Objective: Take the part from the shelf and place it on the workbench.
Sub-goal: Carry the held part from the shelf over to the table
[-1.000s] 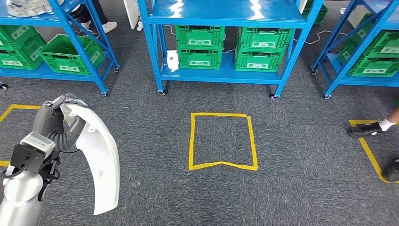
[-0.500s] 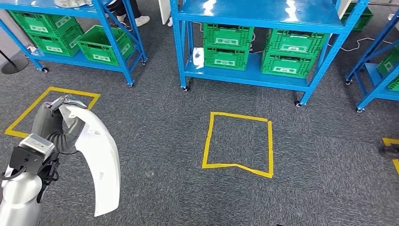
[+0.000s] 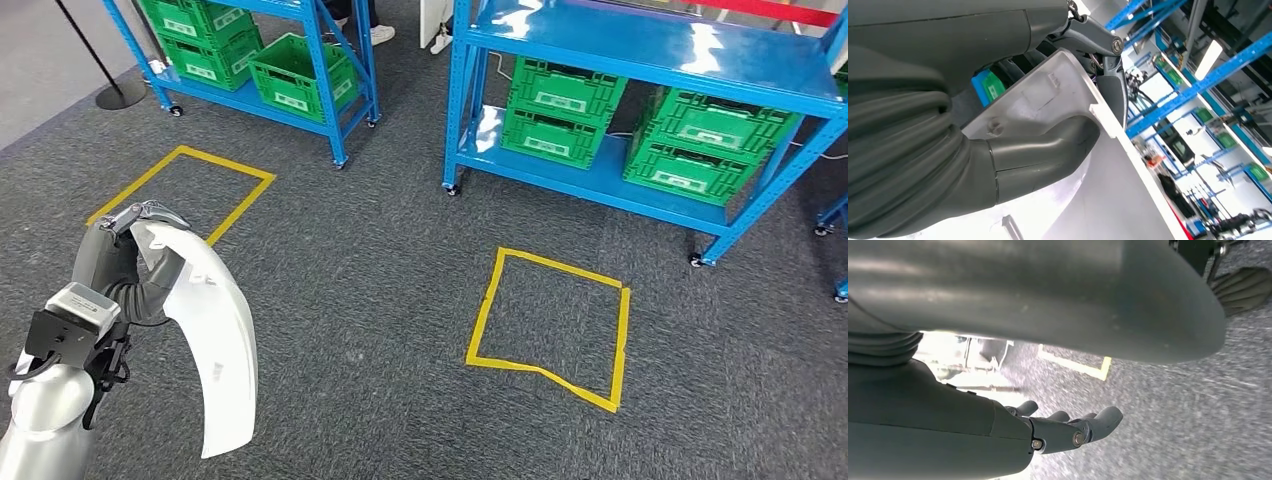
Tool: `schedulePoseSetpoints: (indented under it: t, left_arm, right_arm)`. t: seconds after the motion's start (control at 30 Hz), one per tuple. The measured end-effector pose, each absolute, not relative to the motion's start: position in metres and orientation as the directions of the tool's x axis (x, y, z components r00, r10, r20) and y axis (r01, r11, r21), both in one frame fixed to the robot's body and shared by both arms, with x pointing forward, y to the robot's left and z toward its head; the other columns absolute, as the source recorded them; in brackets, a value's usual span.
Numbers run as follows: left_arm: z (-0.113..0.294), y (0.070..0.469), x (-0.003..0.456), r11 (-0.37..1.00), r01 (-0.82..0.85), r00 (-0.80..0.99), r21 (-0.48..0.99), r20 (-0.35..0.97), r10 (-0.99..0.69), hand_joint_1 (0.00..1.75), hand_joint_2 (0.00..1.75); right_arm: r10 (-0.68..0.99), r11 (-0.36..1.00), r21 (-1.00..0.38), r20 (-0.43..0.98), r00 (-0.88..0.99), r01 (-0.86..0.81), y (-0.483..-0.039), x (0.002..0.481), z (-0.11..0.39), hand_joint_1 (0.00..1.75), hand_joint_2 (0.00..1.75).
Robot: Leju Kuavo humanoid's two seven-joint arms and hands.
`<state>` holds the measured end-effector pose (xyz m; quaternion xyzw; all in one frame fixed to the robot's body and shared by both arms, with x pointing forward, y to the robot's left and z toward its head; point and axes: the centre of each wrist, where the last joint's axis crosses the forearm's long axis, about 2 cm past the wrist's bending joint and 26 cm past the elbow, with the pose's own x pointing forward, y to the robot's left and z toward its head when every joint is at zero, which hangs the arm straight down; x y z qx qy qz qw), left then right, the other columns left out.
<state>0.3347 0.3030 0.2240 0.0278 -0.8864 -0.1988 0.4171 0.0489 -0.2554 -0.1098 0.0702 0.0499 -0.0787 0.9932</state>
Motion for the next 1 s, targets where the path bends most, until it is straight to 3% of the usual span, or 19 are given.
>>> schedulePoseSetpoints:
  t: [1.0]
  left_arm:
    - [0.2166,0.2951,0.3272,0.919,0.12,-0.647,0.377,0.731,-0.215,1.75,1.75]
  right_arm:
    - [-0.152,0.977,0.134,-0.107,0.983,0.165,-0.2526,0.0475,-0.1097,0.0,0.0]
